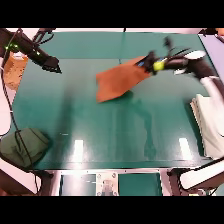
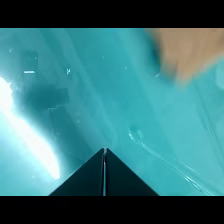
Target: Fold the shirts.
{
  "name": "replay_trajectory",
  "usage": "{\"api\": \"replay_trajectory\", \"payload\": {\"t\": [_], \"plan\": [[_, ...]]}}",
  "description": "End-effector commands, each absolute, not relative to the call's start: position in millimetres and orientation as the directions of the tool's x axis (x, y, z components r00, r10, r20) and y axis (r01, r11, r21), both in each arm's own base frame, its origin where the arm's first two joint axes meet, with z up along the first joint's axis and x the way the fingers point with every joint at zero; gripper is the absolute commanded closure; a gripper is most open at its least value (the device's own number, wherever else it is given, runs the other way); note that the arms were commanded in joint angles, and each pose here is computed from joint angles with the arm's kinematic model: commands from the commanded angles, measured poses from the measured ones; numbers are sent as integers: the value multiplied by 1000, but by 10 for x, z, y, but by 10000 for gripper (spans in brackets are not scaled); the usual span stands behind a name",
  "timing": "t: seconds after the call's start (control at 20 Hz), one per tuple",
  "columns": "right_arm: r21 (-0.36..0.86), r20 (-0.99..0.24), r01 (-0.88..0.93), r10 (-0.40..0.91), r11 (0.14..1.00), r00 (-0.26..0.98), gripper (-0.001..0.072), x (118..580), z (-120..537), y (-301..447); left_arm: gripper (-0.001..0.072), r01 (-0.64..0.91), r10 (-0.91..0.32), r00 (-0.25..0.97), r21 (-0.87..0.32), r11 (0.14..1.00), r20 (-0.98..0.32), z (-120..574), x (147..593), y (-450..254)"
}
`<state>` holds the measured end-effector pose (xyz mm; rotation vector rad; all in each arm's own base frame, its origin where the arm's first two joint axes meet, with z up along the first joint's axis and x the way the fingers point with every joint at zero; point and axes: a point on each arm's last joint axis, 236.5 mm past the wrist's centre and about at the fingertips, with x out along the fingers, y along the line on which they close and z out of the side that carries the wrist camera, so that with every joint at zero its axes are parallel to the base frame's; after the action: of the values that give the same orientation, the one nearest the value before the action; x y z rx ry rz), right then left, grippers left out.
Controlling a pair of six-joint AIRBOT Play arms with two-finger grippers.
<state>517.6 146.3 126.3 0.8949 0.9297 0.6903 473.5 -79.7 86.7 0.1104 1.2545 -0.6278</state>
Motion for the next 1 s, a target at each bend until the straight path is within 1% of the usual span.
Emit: {"api": "replay_trajectory", "payload": {"t": [0.0, 0.15, 0.25, 0.35, 0.5, 0.55, 0.65, 0.75, 0.85, 0.9, 0.95], "plan": [[834, -362, -106, 681, 541, 636, 698, 5053, 2033, 459, 685, 501, -381, 142, -266, 824, -914, 855, 4673, -794], [778, -419, 44, 466, 627, 779, 697, 4775, 2284, -609, 685, 492, -383, 106, -286, 823, -918, 743, 4615, -797], [738, -461, 170, 303, 653, 834, 698, 4463, 2354, -1328, 685, 482, -383, 82, -300, 823, -920, 646, 4579, -798], [715, -503, 302, 163, 631, 849, 697, 4079, 2342, -1961, 685, 479, -383, 80, -301, 824, -920, 631, 4579, -798], [699, -579, 452, 67, 554, 813, 697, 3457, 2181, -2543, 686, 460, -384, 87, -305, 834, -919, 633, 4595, -801], [687, -611, 506, 39, 521, 790, 698, 3260, 2117, -2668, 685, 455, -384, 87, -307, 836, -919, 633, 4595, -801], [634, -706, 636, -7, 441, 708, 698, 2833, 1925, -2836, 685, 455, -385, 87, -307, 836, -919, 634, 4594, -803], [540, -811, 769, -35, 341, 585, 698, 2384, 1701, -2906, 685, 455, -385, 86, -308, 836, -919, 634, 4593, -803], [398, -905, 880, -48, 258, 423, 698, 1921, 1504, -2904, 685, 455, -385, 86, -308, 836, -919, 634, 4593, -803], [307, -945, 928, -51, 209, 324, 698, 1679, 1399, -2887, 685, 455, -385, 86, -308, 836, -919, 634, 4593, -803], [232, -969, 957, -47, 172, 243, 697, 1487, 1300, -2871, 685, 455, -385, 86, -308, 836, -919, 634, 4592, -803]]}}
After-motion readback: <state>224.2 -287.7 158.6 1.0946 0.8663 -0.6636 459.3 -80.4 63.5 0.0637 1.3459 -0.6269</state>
